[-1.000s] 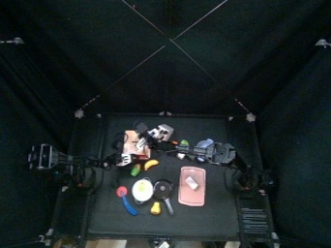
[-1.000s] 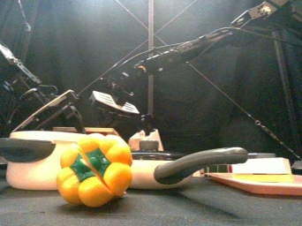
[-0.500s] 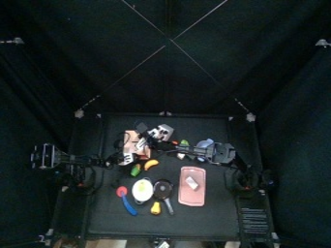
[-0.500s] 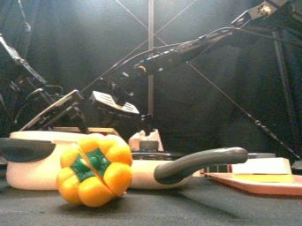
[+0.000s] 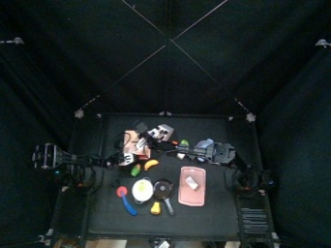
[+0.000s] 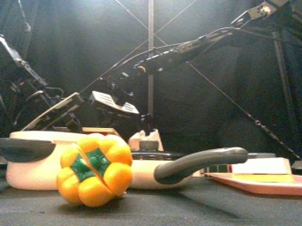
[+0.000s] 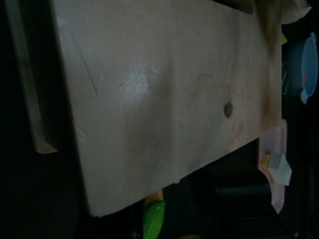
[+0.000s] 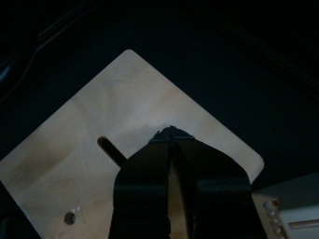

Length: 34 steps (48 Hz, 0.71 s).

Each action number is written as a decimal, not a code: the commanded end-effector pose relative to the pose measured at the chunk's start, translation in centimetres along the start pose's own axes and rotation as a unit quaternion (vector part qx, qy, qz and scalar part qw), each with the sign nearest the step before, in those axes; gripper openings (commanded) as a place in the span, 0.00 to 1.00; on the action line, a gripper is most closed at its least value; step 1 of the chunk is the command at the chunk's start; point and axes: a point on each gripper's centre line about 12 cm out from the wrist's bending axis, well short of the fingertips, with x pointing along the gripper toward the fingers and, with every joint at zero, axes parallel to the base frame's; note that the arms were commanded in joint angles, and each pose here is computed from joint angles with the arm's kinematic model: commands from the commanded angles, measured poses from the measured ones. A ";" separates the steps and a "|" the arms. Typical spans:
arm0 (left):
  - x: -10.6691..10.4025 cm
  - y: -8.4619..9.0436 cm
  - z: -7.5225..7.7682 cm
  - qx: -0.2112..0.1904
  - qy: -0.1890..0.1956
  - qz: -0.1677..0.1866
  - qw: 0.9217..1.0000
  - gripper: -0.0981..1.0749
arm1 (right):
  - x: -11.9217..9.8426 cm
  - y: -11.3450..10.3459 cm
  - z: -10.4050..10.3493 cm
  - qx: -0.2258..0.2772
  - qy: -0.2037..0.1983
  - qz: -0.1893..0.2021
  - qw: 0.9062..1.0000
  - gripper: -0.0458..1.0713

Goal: Grab drawer handle

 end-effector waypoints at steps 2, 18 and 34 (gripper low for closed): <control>0.0 -0.6 0.0 -0.004 0.003 -0.006 1.000 0.62 | -1.0 0.1 1.4 0.008 -0.014 0.005 1.000 0.08; -0.1 -0.6 -0.4 -0.008 0.008 -0.007 1.000 0.62 | -1.0 0.1 1.4 0.009 -0.014 0.006 1.000 0.09; -0.1 -0.5 -0.4 -0.008 0.008 -0.005 1.000 0.62 | -1.0 0.2 1.3 0.009 -0.013 0.007 1.000 0.08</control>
